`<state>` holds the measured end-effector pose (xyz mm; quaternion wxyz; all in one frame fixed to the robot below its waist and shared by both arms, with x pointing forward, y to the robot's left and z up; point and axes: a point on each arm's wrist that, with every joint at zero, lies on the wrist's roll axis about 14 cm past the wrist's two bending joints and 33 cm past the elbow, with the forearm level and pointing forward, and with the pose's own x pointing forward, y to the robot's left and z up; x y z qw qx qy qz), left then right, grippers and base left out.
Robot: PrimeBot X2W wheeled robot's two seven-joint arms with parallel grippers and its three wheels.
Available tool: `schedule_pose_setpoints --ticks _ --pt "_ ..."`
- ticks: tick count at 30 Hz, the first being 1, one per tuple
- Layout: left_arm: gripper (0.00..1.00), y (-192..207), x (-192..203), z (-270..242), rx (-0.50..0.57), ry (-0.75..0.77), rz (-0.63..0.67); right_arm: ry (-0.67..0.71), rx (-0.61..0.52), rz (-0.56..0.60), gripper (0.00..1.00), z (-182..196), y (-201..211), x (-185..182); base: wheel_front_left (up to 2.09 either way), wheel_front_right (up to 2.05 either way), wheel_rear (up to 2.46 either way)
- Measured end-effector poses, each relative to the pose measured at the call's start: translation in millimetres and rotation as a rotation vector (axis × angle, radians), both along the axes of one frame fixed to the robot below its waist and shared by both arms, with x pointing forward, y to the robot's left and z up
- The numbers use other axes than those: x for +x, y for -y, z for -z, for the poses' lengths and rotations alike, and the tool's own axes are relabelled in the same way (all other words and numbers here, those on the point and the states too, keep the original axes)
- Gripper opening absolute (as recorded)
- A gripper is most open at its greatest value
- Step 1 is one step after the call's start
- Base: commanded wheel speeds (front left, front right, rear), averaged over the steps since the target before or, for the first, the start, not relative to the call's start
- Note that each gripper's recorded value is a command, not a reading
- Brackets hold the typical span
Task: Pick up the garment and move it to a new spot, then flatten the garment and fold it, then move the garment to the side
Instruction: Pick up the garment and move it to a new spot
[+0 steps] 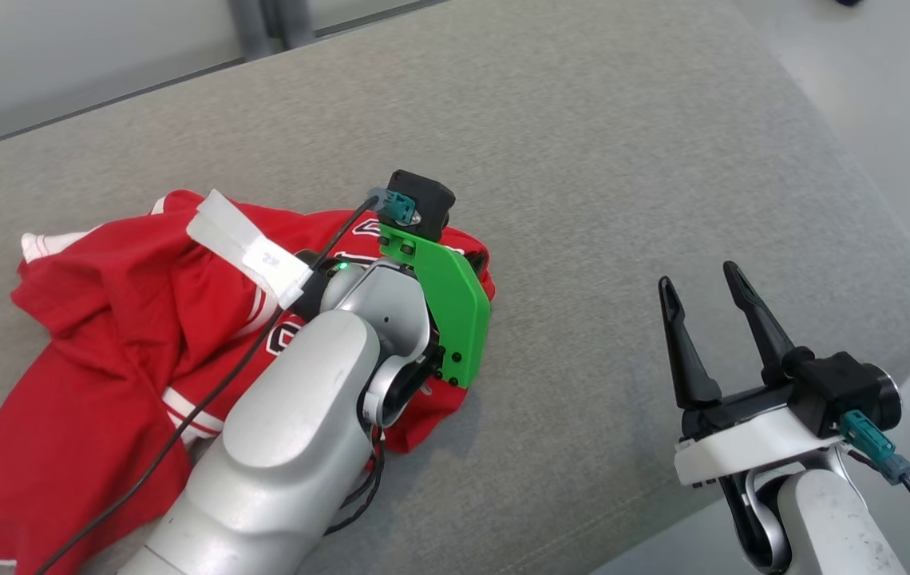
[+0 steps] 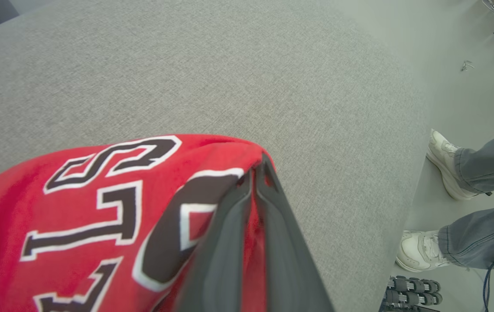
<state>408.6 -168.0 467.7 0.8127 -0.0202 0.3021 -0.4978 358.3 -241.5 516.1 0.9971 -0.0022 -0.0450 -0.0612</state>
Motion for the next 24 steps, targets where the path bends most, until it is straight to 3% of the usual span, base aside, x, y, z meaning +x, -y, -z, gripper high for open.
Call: schedule_pose_setpoints --ticks 9,12,13,14,15,24 --pt "0.00 46 -25 26 0.021 -0.005 0.123 -0.031 -0.021 0.163 1.00 1 43 -41 0.00 0.00 0.00" --pt "0.21 45 -24 32 0.019 -0.007 0.110 -0.038 -0.025 0.157 1.00 3 42 -39 0.00 0.00 0.00" --pt "0.40 44 -22 31 0.010 -0.002 0.100 -0.038 -0.027 0.152 1.00 3 40 -38 0.00 0.00 0.00" --pt "0.74 44 -20 30 0.003 0.005 0.092 -0.040 -0.031 0.145 1.00 4 39 -35 0.00 0.00 0.00" --pt "1.00 42 -18 28 -0.002 0.014 0.083 -0.039 -0.034 0.138 1.00 4 37 -33 0.00 0.00 0.00" --pt "1.00 23 0 -11 -0.144 0.072 -0.058 -0.005 -0.067 0.061 1.00 -4 19 -10 0.00 0.00 0.00"
